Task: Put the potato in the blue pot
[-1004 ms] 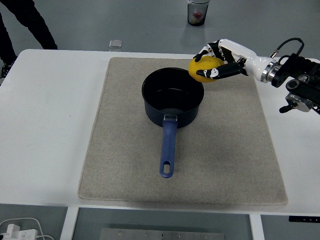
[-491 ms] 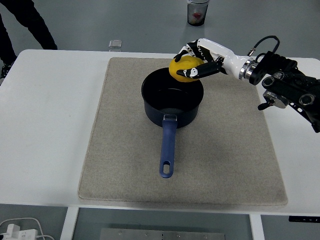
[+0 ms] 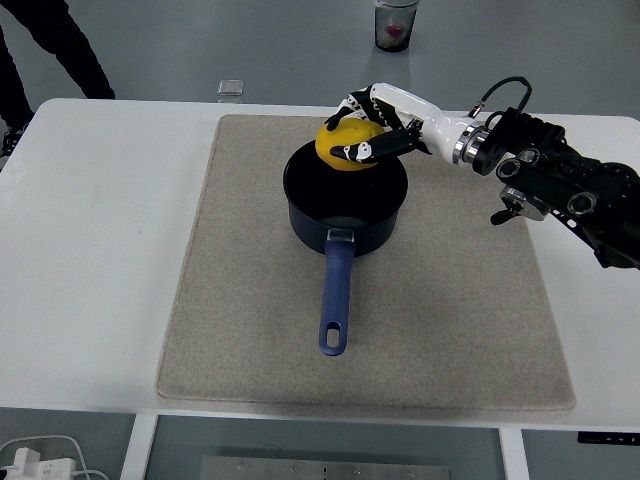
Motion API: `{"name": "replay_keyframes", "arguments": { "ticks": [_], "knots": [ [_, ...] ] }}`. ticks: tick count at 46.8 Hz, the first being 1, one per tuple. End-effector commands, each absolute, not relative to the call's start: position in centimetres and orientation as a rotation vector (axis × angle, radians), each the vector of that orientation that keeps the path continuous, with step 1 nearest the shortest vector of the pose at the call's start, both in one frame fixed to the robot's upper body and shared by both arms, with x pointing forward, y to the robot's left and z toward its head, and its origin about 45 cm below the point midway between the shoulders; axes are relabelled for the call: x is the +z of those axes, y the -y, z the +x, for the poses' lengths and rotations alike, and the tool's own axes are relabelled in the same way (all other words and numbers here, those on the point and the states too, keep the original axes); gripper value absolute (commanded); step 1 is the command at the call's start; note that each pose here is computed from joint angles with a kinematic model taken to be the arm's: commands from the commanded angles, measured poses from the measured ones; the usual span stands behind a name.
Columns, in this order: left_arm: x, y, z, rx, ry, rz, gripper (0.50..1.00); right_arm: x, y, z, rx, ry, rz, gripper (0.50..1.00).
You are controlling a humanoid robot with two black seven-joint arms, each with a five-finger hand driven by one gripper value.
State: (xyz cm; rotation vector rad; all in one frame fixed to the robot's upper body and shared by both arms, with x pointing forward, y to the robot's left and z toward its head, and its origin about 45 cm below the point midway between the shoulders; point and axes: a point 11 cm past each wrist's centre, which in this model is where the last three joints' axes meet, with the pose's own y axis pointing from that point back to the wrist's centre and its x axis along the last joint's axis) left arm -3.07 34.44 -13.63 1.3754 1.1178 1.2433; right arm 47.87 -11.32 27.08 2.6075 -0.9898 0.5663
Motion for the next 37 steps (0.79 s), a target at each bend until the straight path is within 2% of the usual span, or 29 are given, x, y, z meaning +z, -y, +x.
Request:
{"name": "replay_keyframes", "arguments": {
  "ticks": [1,22,23,24,25,37],
  "knots": [
    [-13.63,-34.45,-3.08,1.244,-1.119,1.375,0.996,26.88,10.62,47.77,0.562,0.983,2.615,0.5],
    [-13.63,-34.45,-3.08,1.244,-1.119,1.375,0.996,26.36,10.99,47.77,0.548,1.008,2.609,0.5],
    [-13.63,-34.45,-3.08,1.244,-1.119,1.375,0.996,26.29,11.01,47.75,0.546,1.008,2.608,0.656],
    [-13.62,-34.5,-3.08,1.246,-1.118,1.376,0.996,26.29,10.94,47.69,0.541,0.997,2.613,0.957],
    [-13.62,-34.5,-3.06,1.246,-1.117,1.375,0.996,26.22,11.01,47.67,0.54,0.992,2.611,0.985],
    [-13.62,-34.5,-3.07,1.247,-1.119,1.376,0.996,26.43,11.13,47.82,0.515,1.019,2.623,0.983]
  ]
}}
